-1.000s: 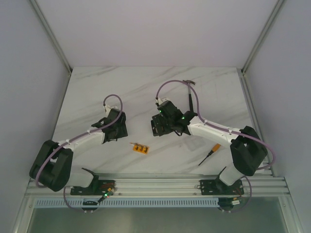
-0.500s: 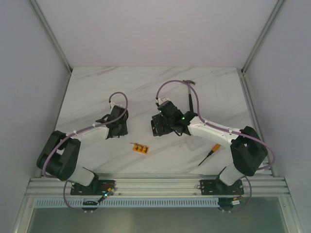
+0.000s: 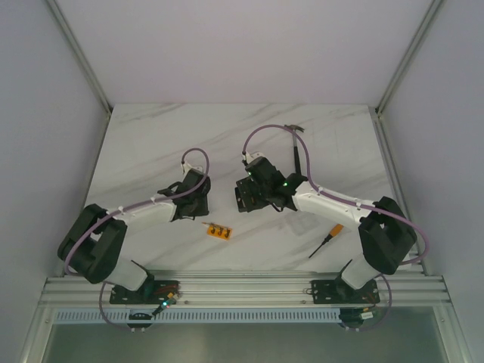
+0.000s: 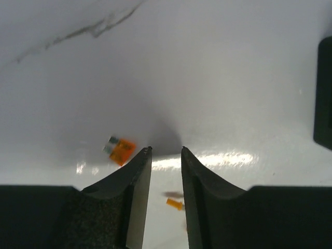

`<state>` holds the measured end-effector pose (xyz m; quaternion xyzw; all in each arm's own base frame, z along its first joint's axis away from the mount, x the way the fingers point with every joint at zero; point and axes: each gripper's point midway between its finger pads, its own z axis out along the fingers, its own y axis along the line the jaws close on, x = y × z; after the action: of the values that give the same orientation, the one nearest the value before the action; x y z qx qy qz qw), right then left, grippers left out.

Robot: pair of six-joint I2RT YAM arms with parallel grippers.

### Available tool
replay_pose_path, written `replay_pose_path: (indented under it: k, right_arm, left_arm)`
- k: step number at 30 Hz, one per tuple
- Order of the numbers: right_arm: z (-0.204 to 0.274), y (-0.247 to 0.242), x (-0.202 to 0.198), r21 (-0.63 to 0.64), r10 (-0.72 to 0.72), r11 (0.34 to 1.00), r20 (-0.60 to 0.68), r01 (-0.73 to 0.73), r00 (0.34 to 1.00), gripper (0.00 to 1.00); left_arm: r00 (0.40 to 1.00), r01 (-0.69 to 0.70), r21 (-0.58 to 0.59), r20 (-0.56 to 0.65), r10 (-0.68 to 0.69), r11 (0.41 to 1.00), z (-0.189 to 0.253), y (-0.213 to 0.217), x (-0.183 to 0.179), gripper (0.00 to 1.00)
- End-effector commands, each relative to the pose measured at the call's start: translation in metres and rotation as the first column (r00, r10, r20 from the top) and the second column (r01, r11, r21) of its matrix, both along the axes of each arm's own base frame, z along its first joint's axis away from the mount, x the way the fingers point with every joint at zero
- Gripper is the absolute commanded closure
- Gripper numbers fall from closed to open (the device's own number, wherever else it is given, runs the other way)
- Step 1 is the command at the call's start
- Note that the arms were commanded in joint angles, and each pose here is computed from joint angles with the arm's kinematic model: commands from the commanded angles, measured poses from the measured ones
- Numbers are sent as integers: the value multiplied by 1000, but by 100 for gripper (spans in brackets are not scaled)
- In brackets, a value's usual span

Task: Snap on the fuse box
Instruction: Move the fuse to the center of the board.

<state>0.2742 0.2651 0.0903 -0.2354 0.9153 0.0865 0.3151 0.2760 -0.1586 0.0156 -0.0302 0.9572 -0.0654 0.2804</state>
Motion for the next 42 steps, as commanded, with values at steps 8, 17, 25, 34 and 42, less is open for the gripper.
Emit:
replay_pose_path:
  k: [8, 17, 25, 34, 42]
  right_arm:
    - [1, -3, 0, 8, -3, 1000, 24, 3, 1000, 11]
    - [12, -8, 1, 24, -17, 1000, 64, 16, 998, 0]
    - [7, -10, -2, 17, -13, 1000, 57, 12, 998, 0]
    - [6, -9, -3, 19, -5, 1000, 54, 4, 999, 0]
    - [9, -10, -3, 26, -3, 1000, 60, 2, 998, 0]
  left_arm:
    - [985, -173, 71, -14, 175, 982, 12, 45, -20, 46]
    - [984, -177, 52, -7, 178, 983, 6, 40, -11, 45]
    - [984, -160, 97, -60, 167, 982, -14, 41, -13, 58]
    - [989, -104, 81, -101, 112, 991, -20, 26, -19, 71]
    - [993, -23, 28, -117, 26, 999, -17, -13, -28, 72]
